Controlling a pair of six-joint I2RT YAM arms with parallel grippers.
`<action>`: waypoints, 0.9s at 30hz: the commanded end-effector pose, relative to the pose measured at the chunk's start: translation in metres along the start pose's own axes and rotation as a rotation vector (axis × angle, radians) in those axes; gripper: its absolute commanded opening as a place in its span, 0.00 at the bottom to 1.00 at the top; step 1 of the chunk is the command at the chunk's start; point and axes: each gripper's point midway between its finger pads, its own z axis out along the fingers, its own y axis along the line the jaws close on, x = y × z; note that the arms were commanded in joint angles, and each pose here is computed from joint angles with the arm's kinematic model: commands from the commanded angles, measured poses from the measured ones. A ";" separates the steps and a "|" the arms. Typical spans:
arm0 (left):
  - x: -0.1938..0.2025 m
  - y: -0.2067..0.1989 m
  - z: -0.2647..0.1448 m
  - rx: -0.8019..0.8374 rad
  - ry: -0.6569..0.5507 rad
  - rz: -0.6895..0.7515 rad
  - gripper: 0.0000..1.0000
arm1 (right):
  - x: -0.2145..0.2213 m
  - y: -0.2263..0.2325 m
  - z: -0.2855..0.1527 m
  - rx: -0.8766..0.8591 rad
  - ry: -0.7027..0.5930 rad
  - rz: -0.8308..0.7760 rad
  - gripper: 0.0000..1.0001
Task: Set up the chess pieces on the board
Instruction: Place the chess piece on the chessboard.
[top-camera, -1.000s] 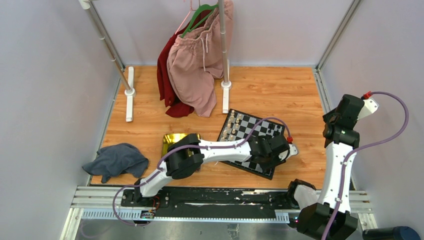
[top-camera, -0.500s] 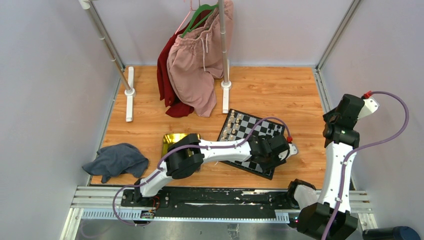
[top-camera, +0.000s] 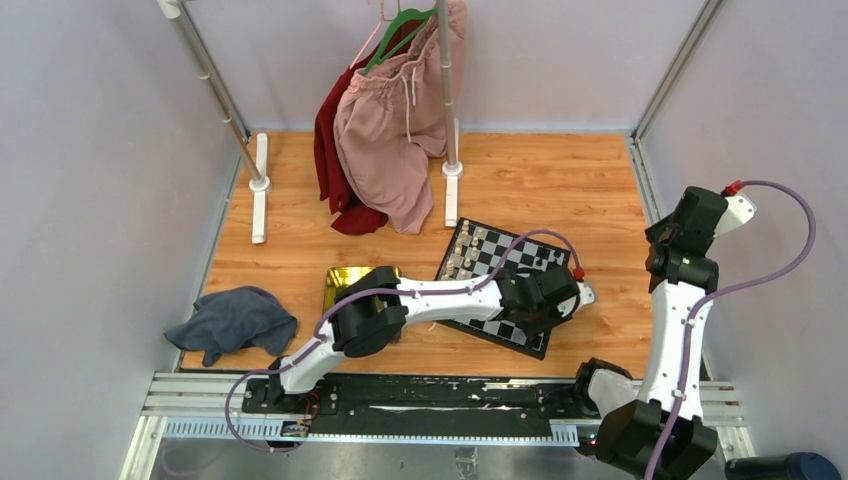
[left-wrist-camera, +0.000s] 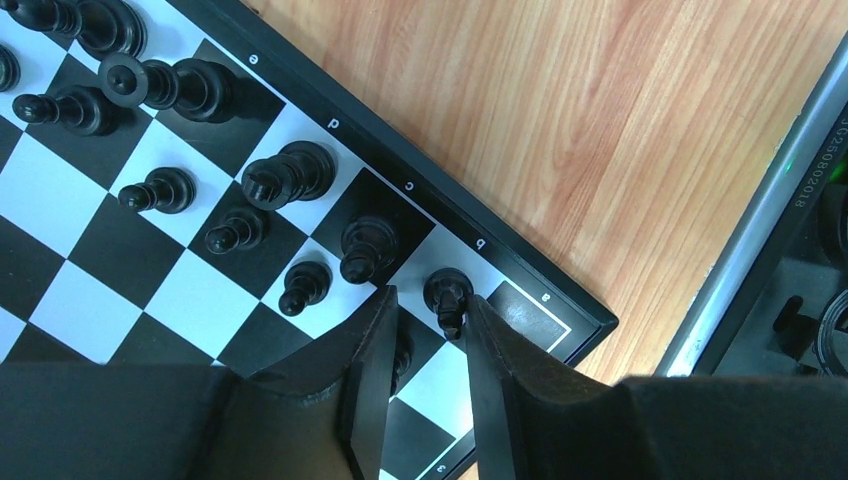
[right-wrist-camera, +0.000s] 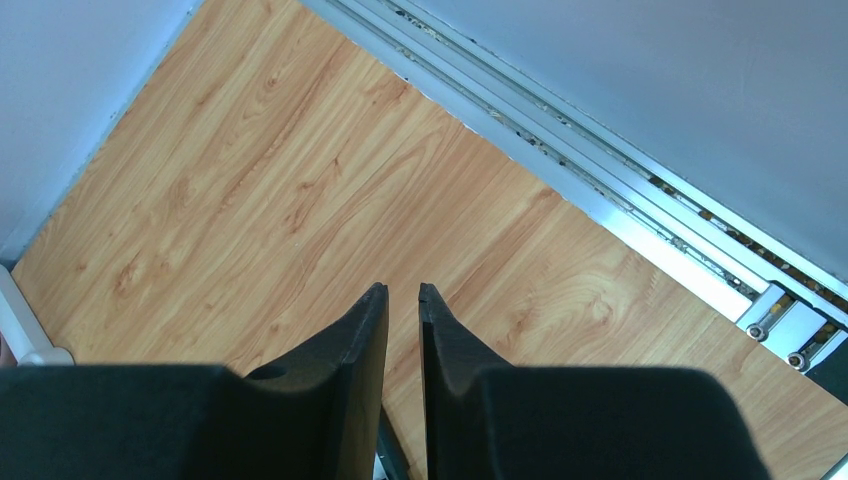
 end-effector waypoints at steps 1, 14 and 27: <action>-0.017 0.003 -0.017 -0.011 -0.036 -0.017 0.36 | -0.001 0.003 0.000 -0.008 -0.003 -0.014 0.22; -0.026 -0.001 -0.049 -0.029 -0.059 -0.014 0.35 | 0.001 0.005 0.001 -0.018 0.008 -0.023 0.22; -0.044 0.017 -0.109 -0.167 -0.145 -0.029 0.31 | 0.011 0.022 -0.010 -0.113 0.069 -0.093 0.22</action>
